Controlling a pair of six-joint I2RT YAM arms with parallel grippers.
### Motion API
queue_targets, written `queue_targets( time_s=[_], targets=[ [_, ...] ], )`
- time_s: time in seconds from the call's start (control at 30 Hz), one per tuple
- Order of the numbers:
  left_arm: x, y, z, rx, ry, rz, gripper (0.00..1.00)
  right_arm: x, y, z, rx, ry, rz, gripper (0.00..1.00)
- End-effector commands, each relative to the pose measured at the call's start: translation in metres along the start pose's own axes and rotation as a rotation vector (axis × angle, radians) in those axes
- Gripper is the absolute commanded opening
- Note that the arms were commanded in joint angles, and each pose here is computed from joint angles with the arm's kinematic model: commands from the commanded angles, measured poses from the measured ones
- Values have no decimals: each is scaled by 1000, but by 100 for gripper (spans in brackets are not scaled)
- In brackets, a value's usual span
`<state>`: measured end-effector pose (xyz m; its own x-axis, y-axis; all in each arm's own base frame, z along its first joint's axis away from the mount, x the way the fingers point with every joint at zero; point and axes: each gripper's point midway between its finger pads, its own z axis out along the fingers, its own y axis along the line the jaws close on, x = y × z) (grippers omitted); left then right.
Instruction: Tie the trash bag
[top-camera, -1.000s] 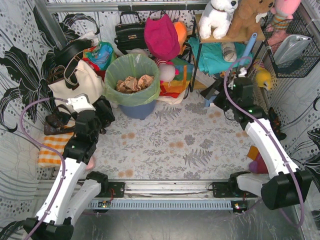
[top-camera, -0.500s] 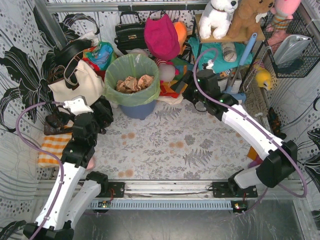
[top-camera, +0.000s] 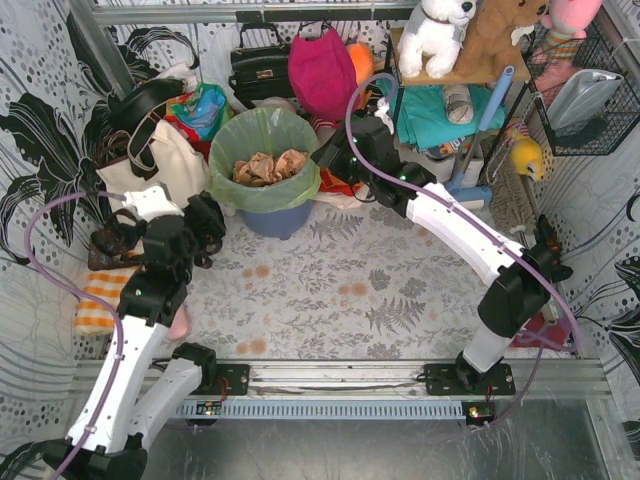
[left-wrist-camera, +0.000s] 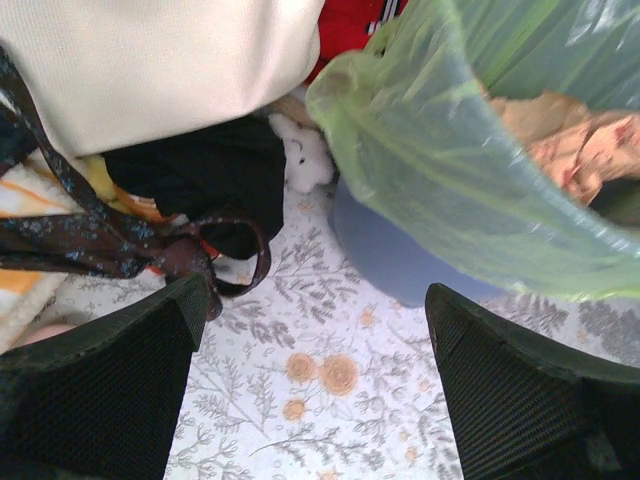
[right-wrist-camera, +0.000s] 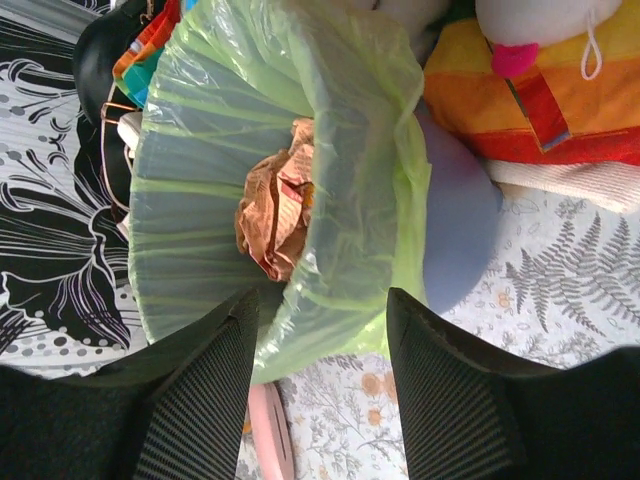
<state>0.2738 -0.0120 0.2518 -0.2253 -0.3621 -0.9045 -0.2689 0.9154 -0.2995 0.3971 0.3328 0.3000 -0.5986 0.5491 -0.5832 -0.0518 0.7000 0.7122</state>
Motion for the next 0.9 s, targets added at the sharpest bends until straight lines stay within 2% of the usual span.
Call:
queue_targets(
  time_s=[0.0,0.2,0.37,0.6,0.87],
  targets=[
    [-44,-20,-5,-2,-23,-77,98,-10,8,10,15,-24,-20,53],
    [-93,-59,-1,52,9,-78,98,-17,18,21,31,-17,-61,49],
    [-113,-75,15,24,74,-2,98,-22,15,28,75,-21,-125,48],
    [-118,-80,58,17,175,23,100,-26,-1,37,185,14,-295,48],
    [-117,-79,92,49,205,2,91,-32,1,49,214,45,-433,49]
  ],
)
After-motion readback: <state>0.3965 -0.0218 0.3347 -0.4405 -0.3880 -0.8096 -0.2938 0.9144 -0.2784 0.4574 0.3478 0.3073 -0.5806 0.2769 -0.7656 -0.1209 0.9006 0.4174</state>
